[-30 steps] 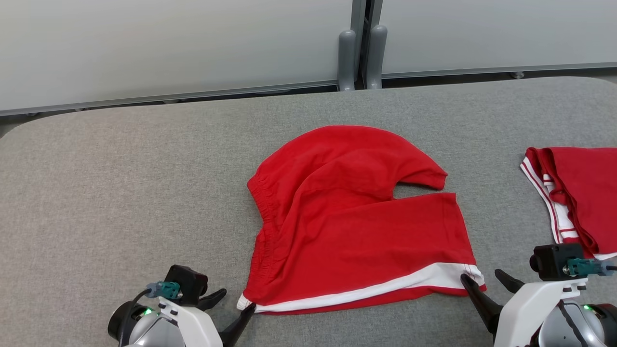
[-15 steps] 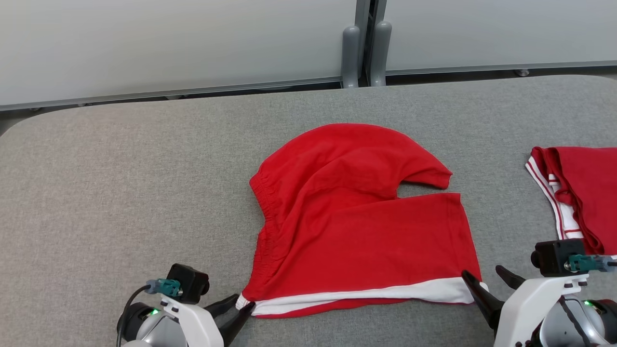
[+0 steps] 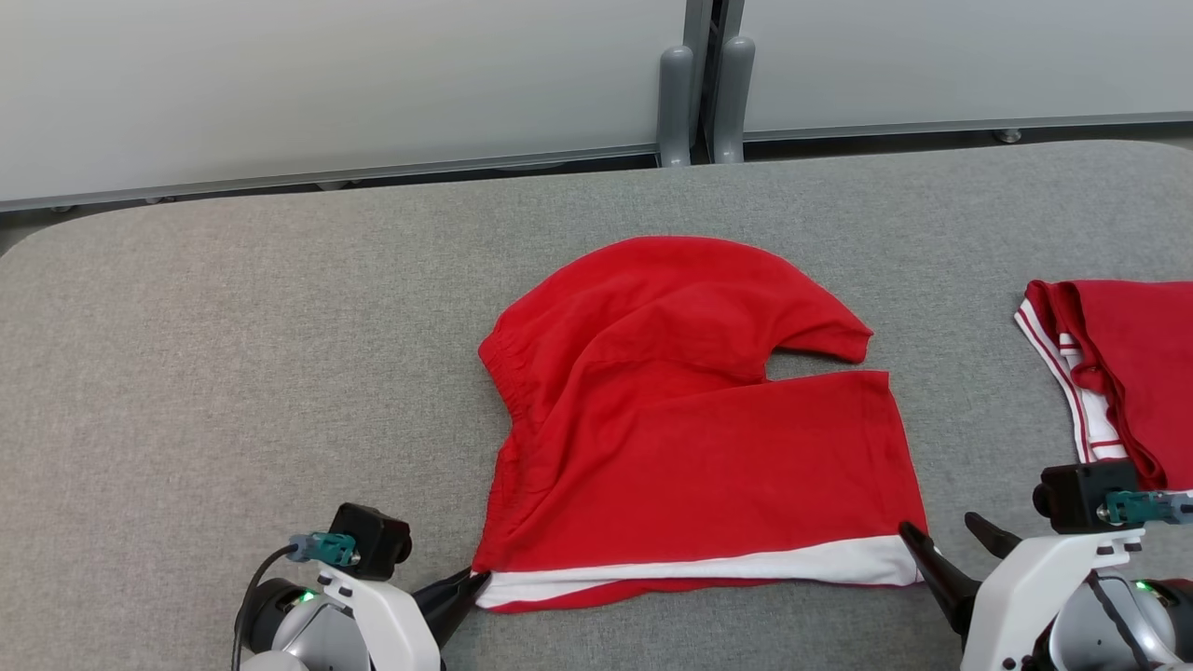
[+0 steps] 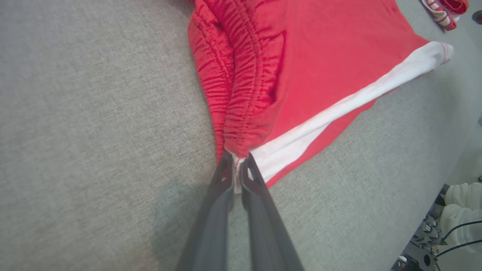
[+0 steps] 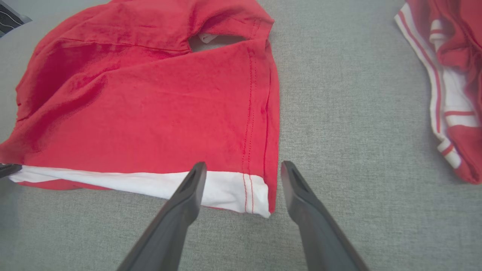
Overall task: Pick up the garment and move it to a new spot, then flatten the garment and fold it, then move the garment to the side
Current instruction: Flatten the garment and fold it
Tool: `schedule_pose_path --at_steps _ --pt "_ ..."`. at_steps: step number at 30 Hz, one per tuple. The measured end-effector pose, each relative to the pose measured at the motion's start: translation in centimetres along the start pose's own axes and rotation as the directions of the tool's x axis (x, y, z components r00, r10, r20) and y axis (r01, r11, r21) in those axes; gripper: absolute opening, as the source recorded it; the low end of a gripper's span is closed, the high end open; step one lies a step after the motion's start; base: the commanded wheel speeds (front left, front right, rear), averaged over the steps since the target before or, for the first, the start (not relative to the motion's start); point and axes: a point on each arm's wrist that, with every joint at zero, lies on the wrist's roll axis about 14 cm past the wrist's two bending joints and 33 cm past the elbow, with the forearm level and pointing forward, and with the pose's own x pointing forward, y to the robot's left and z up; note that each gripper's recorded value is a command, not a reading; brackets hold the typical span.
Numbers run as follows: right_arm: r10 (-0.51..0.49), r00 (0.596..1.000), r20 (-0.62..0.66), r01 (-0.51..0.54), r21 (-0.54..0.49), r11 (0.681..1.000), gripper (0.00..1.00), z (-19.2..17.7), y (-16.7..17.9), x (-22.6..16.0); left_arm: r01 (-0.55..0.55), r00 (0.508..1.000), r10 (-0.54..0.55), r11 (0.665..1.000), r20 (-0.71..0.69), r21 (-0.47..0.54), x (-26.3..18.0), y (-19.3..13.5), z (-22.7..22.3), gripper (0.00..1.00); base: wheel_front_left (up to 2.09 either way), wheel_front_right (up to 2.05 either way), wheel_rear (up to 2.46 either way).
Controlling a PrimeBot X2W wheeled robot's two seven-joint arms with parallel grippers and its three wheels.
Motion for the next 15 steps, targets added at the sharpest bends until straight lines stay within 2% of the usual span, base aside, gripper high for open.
schedule_pose_path --at_steps 5,11,15 --pt "-0.017 1.0 0.0 0.017 0.0 1.0 1.0 0.1 -0.6 -0.1 -0.009 0.999 0.009 1.0 0.031 0.003 -0.5 0.1 0.7 0.0 0.0 0.0 0.0" --pt "-0.014 0.994 -0.109 0.011 -0.028 1.0 1.0 -2.9 0.0 -0.5 -0.019 0.999 0.02 1.0 0.04 -0.019 -0.8 -0.1 0.4 0.0 0.0 0.0 0.0" --pt "-0.017 0.992 -0.127 0.014 -0.026 1.0 1.0 -3.6 0.2 -0.4 -0.017 0.999 0.018 1.0 0.036 -0.023 -0.5 0.0 0.4 0.0 0.0 0.0 0.0"
